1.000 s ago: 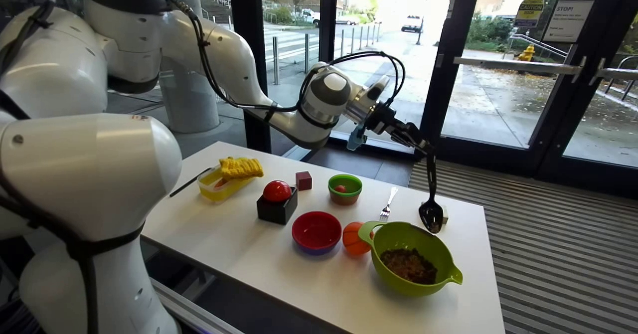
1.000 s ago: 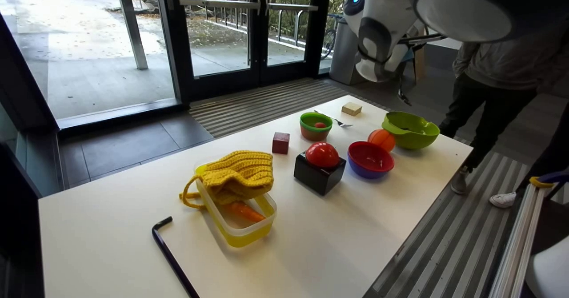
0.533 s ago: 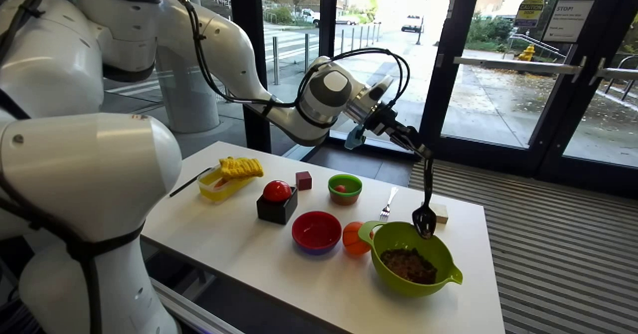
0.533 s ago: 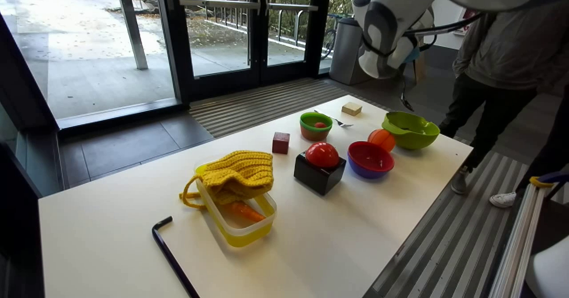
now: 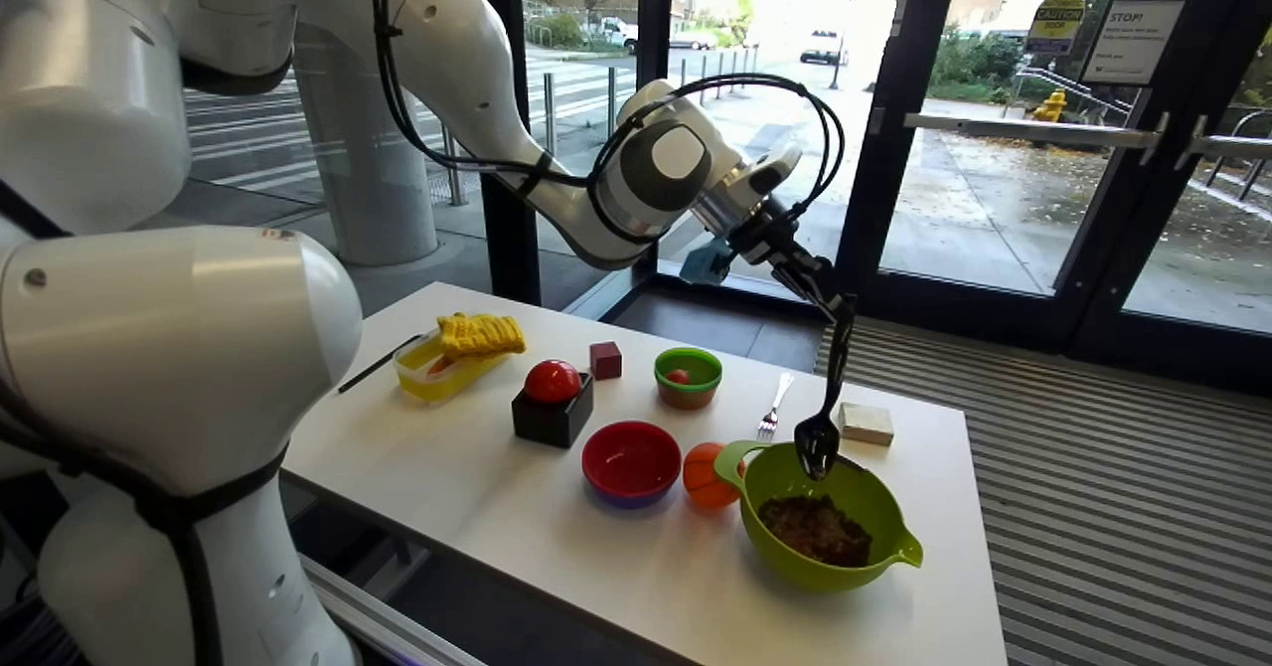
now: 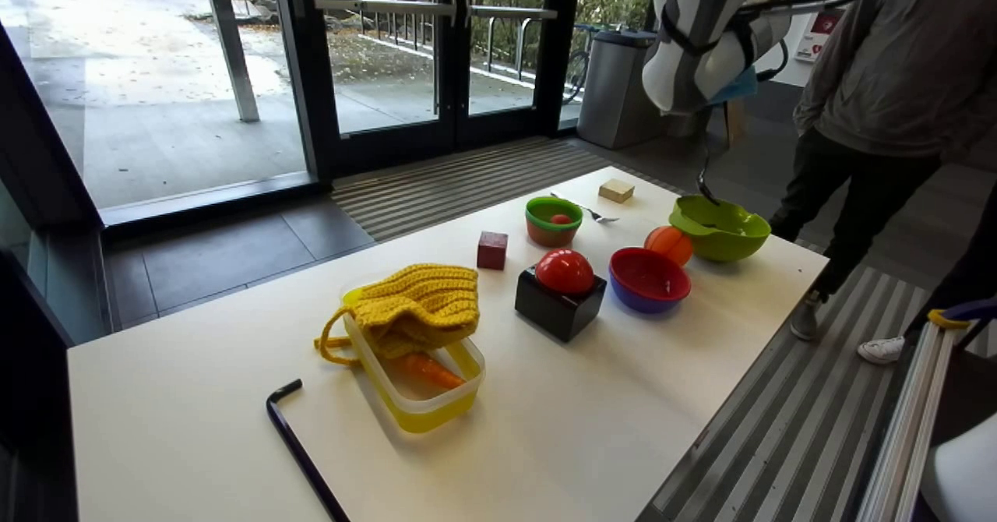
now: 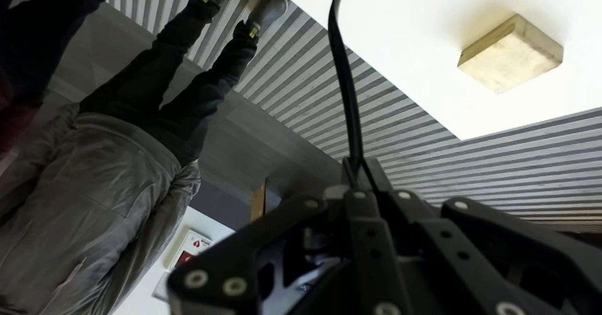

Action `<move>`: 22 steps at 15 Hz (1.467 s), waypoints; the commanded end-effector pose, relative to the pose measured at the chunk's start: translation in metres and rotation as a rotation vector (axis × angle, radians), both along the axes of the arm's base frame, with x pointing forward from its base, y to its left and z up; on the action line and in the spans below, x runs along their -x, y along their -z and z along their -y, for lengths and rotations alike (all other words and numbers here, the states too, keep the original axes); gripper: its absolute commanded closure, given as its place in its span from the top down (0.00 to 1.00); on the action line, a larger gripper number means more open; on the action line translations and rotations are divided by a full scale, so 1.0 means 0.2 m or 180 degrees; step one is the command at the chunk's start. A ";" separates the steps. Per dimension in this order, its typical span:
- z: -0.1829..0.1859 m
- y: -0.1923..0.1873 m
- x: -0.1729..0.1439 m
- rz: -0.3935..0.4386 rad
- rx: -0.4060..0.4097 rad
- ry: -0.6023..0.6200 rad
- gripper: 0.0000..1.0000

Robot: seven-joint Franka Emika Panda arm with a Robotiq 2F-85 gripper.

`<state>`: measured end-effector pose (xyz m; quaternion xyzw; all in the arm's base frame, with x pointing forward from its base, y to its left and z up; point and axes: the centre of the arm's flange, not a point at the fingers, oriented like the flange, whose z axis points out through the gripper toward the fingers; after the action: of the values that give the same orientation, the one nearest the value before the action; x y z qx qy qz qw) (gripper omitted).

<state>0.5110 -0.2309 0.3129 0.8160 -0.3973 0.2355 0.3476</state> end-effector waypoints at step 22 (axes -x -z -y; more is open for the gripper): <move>0.42 0.25 0.15 0.0123 -0.1038 -0.0173 0.01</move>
<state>0.4773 -0.3007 0.2666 0.8715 -0.4120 0.1871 0.1891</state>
